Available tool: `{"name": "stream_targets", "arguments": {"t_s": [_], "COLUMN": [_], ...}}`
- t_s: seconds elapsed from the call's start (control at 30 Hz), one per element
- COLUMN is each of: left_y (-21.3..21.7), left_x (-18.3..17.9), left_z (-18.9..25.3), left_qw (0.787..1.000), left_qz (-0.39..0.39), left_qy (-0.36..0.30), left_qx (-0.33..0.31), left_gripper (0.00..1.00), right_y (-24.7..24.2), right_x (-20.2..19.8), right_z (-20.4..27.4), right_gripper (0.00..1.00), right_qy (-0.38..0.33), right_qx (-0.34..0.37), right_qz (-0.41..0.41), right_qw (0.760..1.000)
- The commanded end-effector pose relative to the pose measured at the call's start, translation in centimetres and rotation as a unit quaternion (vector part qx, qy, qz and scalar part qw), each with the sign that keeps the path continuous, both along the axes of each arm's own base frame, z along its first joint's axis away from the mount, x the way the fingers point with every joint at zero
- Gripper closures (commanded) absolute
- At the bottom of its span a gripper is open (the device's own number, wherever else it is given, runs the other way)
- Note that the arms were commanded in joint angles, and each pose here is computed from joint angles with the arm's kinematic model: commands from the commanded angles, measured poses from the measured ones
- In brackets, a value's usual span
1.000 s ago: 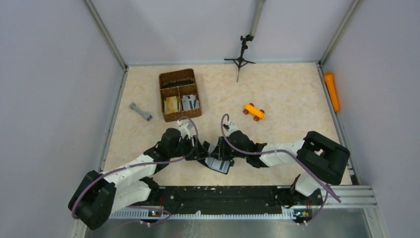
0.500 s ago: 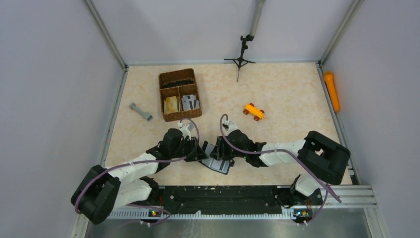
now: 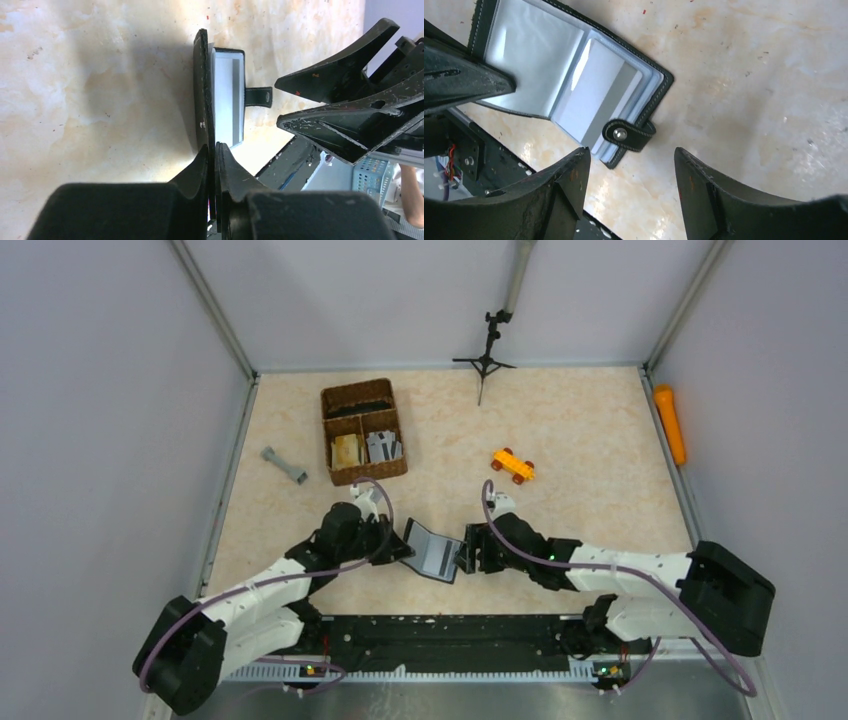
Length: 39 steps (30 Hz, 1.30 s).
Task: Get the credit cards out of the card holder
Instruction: Remove the credit card from the card holder.
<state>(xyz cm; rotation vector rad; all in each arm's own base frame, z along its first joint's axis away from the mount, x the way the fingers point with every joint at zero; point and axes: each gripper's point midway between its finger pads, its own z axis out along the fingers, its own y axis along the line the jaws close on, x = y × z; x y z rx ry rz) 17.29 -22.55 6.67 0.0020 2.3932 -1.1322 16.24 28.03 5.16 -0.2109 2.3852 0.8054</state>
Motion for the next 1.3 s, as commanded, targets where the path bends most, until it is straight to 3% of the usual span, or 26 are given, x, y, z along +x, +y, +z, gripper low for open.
{"name": "stream_targets", "arguments": {"t_s": [0.0,0.03,0.07,0.2,0.33,0.43,0.67,1.03,1.27], "left_y": [-0.1,-0.1,-0.2,-0.8,-1.3,-1.4,-1.8,-2.0,-2.1], "left_x": [0.5,0.5,0.5,0.4,0.4,0.5,0.1,-1.3,-1.7], "left_z": [1.4,1.6,1.8,3.8,6.4,8.3,11.8,17.6,19.5], "left_qw": [0.999,0.999,0.999,0.996,0.987,0.979,0.960,0.926,0.916], "left_qz": [0.019,0.022,0.024,0.028,0.040,0.049,0.045,0.010,-0.005], "left_qy": [-0.020,-0.021,-0.021,-0.028,-0.043,-0.054,-0.063,-0.088,-0.098], "left_qx": [-0.024,-0.028,-0.035,-0.086,-0.151,-0.191,-0.269,-0.366,-0.389], "left_gripper": [0.93,0.94,0.96,0.98,0.99,0.99,0.99,0.97,0.96], "right_y": [-1.0,-0.9,-0.8,-0.7,0.1,0.5,0.1,-0.2,0.6], "right_x": [-0.3,-0.5,-0.7,-1.1,-1.4,-1.4,-1.0,-0.8,-0.9], "right_z": [1.9,2.5,2.9,2.8,3.7,5.3,8.3,12.1,13.2], "right_gripper": [0.34,0.30,0.19,0.09,0.03,0.01,0.01,0.01,0.01], "right_qy": [-0.026,-0.029,-0.028,-0.015,0.001,0.017,0.024,0.048,0.049], "right_qx": [0.007,0.015,0.017,0.023,0.111,0.201,0.338,0.455,0.467], "right_qz": [0.003,0.012,0.016,0.014,-0.014,-0.051,-0.099,-0.121,-0.106], "right_qw": [1.000,0.999,0.999,1.000,0.994,0.978,0.936,0.881,0.877]}}
